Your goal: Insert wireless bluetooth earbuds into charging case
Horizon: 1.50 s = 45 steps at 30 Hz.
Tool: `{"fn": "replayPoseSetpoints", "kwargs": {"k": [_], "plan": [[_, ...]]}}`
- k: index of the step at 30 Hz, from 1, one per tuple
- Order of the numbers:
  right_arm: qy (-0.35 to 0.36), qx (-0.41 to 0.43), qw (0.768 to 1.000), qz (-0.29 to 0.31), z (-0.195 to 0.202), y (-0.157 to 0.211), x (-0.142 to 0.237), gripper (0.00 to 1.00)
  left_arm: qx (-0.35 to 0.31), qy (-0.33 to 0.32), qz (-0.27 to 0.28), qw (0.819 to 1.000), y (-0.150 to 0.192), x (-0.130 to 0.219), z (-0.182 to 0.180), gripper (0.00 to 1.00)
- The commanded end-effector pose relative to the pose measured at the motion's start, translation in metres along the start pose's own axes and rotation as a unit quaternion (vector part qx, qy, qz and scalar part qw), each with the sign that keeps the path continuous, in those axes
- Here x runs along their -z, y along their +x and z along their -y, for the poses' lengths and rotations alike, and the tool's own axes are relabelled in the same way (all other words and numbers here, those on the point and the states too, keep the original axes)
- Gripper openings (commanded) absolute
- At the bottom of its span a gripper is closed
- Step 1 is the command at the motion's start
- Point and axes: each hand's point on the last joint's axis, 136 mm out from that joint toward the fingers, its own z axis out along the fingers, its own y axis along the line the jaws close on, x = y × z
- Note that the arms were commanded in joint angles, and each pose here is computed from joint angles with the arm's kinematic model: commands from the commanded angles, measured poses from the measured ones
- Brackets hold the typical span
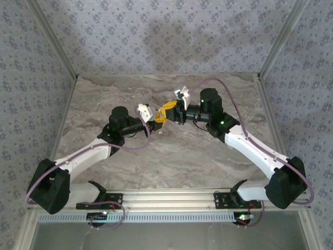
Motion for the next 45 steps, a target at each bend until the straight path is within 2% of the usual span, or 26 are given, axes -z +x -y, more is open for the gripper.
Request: {"fn": "replayPoseSetpoints", "kwargs": {"k": [1, 12, 20, 26, 30, 35, 38, 45], "plan": [[-0.009, 0.009, 1.000, 0.015, -0.005, -0.006, -0.004, 0.24, -0.014, -0.007, 0.043, 0.999, -0.027, 0.004, 0.000, 0.17], [-0.001, 0.007, 1.000, 0.019, -0.003, -0.001, -0.010, 0.24, 0.008, -0.014, 0.070, 0.997, -0.043, 0.006, -0.003, 0.17], [0.007, 0.020, 0.999, 0.045, -0.001, -0.011, -0.010, 0.24, 0.015, -0.013, 0.077, 0.997, -0.047, 0.007, -0.003, 0.17], [0.004, 0.019, 0.999, 0.049, -0.002, -0.016, -0.009, 0.24, 0.023, -0.025, 0.070, 0.997, -0.043, 0.006, -0.007, 0.17], [0.013, 0.007, 0.999, 0.032, -0.004, -0.013, -0.001, 0.24, 0.028, -0.062, 0.038, 0.997, -0.024, 0.006, -0.019, 0.17], [0.054, -0.040, 0.997, -0.024, 0.008, 0.014, 0.015, 0.24, 0.042, -0.110, 0.000, 0.993, 0.001, 0.011, -0.035, 0.17], [0.083, -0.091, 0.989, -0.077, 0.019, 0.044, 0.024, 0.23, 0.051, -0.132, -0.017, 0.990, 0.013, 0.015, -0.041, 0.17], [0.161, -0.229, 0.945, -0.167, 0.045, 0.129, 0.046, 0.23, 0.056, -0.155, -0.048, 0.985, 0.030, 0.024, -0.044, 0.17]]}}
